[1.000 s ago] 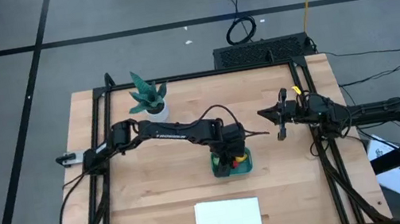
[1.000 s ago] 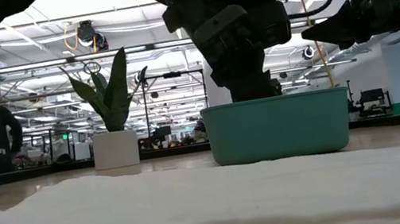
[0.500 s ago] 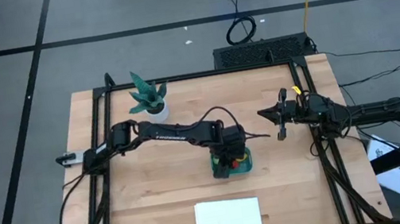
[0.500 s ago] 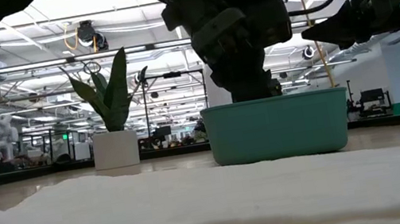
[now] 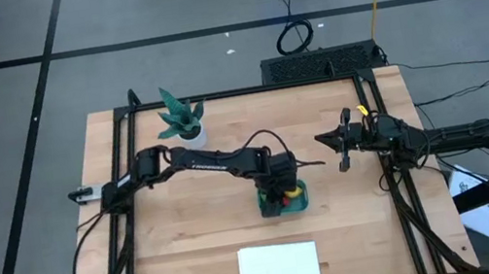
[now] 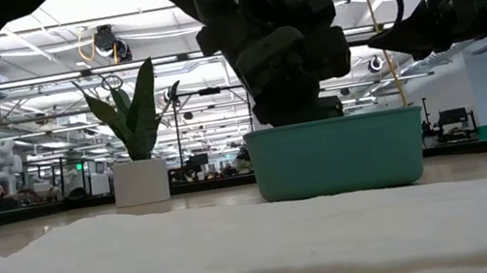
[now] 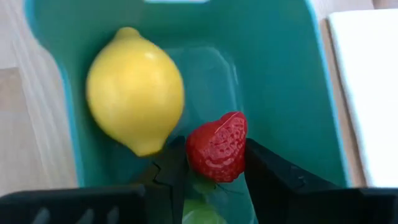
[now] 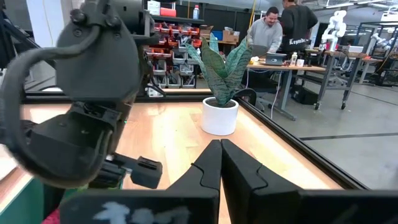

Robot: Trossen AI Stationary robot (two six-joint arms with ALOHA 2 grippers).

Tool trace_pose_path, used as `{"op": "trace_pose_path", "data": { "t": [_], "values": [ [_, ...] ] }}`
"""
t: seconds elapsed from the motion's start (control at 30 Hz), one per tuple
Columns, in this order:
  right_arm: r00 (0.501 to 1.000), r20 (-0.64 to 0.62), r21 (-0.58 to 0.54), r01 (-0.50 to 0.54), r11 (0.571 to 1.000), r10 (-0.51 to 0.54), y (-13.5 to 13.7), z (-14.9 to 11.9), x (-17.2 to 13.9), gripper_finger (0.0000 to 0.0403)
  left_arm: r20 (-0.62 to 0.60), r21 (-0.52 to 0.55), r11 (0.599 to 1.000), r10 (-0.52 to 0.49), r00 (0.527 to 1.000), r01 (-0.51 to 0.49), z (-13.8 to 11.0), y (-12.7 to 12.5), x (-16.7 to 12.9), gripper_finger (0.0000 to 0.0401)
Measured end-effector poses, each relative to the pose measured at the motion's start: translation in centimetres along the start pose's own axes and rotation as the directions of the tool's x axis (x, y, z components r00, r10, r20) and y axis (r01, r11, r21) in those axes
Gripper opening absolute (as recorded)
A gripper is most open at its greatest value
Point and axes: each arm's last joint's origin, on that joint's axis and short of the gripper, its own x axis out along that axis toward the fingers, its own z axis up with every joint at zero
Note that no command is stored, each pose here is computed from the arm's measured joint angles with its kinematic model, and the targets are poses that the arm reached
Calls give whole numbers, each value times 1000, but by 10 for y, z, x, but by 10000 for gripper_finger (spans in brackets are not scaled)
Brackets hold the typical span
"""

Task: Pick and placing Produce into tupperware
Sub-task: Put the strawberry into the bin

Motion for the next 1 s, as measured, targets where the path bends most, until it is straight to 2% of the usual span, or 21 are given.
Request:
{"op": "trace_pose_path", "data": {
  "t": [0.2,0.53,0.87,1.0],
  "values": [
    [1000,0,0,0,1000,0,0,0,0,0,-2,-4,1000,2,1000,-2,-3,5,0,127],
    [1000,0,0,1,1000,-1,0,0,0,0,-10,91,995,37,999,-35,-5,1,5,127],
    [1000,-1,0,0,1000,0,0,0,0,0,-16,96,995,44,999,-42,-6,1,6,128],
    [1000,0,0,0,1000,0,0,0,0,0,-17,94,995,46,999,-44,-6,1,6,141]
  ]
}}
